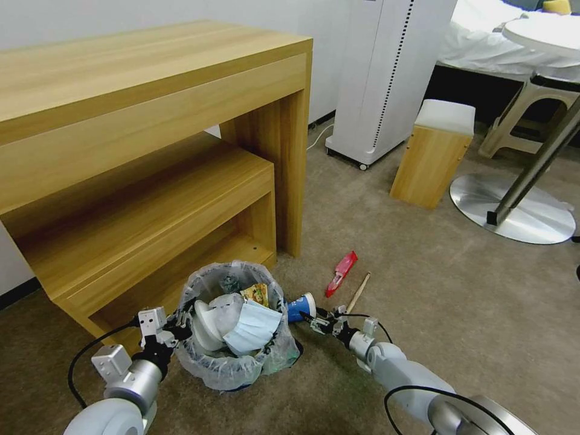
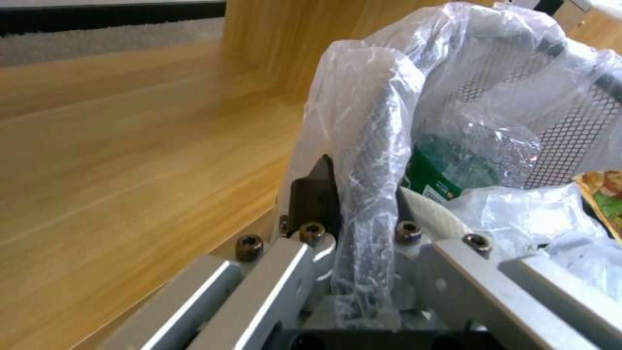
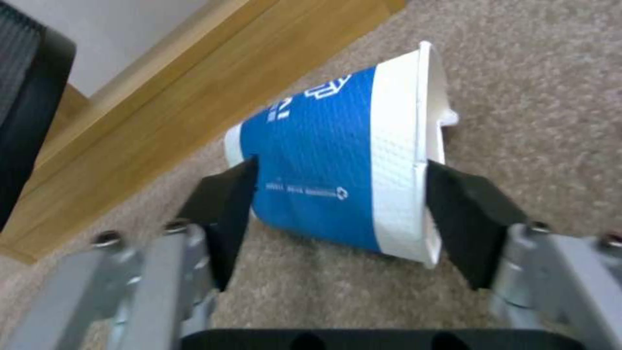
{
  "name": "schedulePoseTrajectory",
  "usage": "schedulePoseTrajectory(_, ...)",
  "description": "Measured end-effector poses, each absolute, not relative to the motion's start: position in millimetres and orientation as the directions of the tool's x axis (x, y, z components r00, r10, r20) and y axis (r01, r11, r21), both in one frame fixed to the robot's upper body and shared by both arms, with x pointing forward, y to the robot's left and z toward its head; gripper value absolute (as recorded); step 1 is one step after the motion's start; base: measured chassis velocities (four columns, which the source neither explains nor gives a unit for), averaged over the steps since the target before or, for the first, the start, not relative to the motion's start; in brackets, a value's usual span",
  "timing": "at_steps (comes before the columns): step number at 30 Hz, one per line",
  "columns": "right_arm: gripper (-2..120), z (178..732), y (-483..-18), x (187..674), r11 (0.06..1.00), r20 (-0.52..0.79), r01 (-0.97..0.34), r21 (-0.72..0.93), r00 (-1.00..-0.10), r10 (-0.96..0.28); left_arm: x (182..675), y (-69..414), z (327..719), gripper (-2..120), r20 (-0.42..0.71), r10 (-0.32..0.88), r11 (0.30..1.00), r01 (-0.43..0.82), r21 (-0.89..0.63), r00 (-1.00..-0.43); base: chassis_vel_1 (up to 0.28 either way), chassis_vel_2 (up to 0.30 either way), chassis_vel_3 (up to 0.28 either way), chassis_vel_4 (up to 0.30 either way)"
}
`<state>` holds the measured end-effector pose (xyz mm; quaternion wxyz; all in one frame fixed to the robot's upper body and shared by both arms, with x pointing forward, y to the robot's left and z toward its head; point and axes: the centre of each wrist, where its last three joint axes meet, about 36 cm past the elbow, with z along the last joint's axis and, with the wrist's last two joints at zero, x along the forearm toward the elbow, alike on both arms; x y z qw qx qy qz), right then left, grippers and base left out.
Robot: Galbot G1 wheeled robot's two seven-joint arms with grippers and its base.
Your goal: Pick up the trash bin and place the garbage on the floor into it.
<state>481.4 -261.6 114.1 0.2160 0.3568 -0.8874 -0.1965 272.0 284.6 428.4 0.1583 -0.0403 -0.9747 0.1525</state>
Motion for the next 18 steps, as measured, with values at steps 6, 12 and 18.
schedulePoseTrajectory(6,34,110.5,-261.3,477.6,0.657,0.244,-0.579,0.483,-0.632,-0.736,271.4,284.2,429.0,2,0.292,0.125,0.949,0.029,-0.313,-0.948,0.0,0.0,0.0,0.0)
schedulePoseTrajectory(12,13,108.8,-260.7,477.4,0.653,0.24,-0.593,0.471,-0.626,-0.742,267.9,282.1,429.2,2,0.289,0.125,0.948,0.028,-0.317,-0.949,0.0,0.0,0.0,0.0)
schedulePoseTrajectory(18,0,108.0,-259.6,474.5,0.642,0.222,-0.609,0.465,-0.622,-0.751,267.7,283.4,429.9,2,0.289,0.124,0.95,0.029,-0.312,-0.949,0.0,0.0,0.0,0.0)
